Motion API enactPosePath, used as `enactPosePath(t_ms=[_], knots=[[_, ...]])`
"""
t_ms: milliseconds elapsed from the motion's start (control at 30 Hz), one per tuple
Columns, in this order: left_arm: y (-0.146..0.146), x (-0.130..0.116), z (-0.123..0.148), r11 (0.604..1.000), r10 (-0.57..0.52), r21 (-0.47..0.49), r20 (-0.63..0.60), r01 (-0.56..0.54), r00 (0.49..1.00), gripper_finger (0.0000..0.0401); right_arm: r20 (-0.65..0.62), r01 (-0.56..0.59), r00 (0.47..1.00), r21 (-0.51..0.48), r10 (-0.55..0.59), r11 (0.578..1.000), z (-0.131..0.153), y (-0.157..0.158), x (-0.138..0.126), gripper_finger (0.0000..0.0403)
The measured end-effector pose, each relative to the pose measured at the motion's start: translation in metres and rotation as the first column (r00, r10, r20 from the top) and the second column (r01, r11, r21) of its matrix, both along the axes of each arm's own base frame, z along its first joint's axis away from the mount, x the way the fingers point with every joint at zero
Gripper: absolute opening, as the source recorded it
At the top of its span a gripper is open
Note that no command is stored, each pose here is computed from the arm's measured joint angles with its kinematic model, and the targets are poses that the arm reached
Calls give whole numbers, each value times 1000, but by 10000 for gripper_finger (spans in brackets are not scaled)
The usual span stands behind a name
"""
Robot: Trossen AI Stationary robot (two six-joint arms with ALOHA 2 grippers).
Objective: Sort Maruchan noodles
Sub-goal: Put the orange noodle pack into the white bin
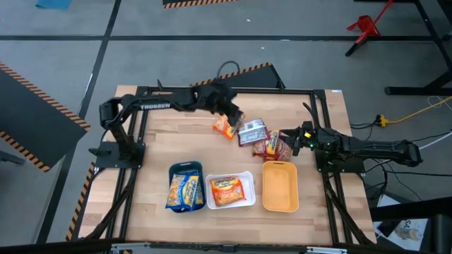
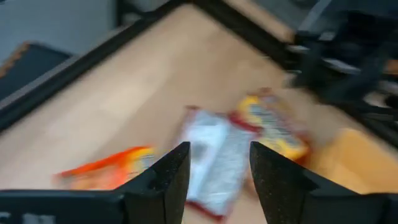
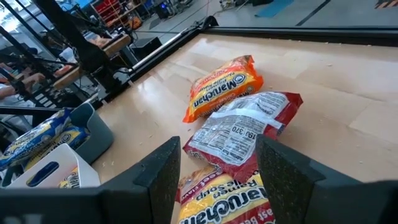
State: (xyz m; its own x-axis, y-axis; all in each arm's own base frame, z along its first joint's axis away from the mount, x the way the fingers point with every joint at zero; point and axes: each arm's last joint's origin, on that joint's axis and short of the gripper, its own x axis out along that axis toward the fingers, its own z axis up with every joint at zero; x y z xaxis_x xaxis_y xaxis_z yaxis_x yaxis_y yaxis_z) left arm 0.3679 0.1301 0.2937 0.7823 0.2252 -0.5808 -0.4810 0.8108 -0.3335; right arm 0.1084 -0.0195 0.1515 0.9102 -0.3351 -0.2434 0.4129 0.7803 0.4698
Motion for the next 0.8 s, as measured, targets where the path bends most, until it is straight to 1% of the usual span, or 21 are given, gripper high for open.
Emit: enactPosePath(t_ms=[67,133,200,233,300,367,433,500,600,700,767,800], knots=[[13,-8,-4,999,37,-11,-44,-38,998,170,0,0,1000,-1,0,1000,0,0,0,195],[20,-13,-6,998,53,-19,-81,-55,995,178,-1,0,1000,-2,0,1000,0,0,0,195],[26,-18,-9,998,69,3,-124,-69,990,185,-1,1,1000,-5,-1,1000,0,0,0,195],[29,-21,-10,996,83,29,-155,-79,984,187,-2,5,1000,-6,-5,1000,0,0,0,195],[33,-25,-12,989,120,111,-215,-98,969,189,-3,5,1000,-12,-5,1000,0,0,0,195],[36,-26,-12,976,154,186,-236,-111,959,188,-6,3,1000,-20,-3,1000,0,0,0,195],[37,-26,-11,972,150,214,-238,-98,960,188,-6,4,1000,-20,-4,1000,0,0,0,195],[39,-25,-9,969,149,228,-220,-98,964,188,-6,17,1000,-24,-17,1000,0,-1,0,195],[42,-25,-8,960,181,250,-204,-127,962,189,-4,29,1000,-27,-29,999,0,-1,0,195],[42,-27,-9,951,215,269,-229,-151,949,189,5,32,999,-1,-32,999,0,-1,0,195],[44,-31,-12,956,223,247,-267,-157,938,189,6,33,999,3,-33,999,0,-1,0,195],[45,-34,-14,965,207,217,-288,-147,935,189,6,34,999,3,-34,999,0,-1,0,195]])
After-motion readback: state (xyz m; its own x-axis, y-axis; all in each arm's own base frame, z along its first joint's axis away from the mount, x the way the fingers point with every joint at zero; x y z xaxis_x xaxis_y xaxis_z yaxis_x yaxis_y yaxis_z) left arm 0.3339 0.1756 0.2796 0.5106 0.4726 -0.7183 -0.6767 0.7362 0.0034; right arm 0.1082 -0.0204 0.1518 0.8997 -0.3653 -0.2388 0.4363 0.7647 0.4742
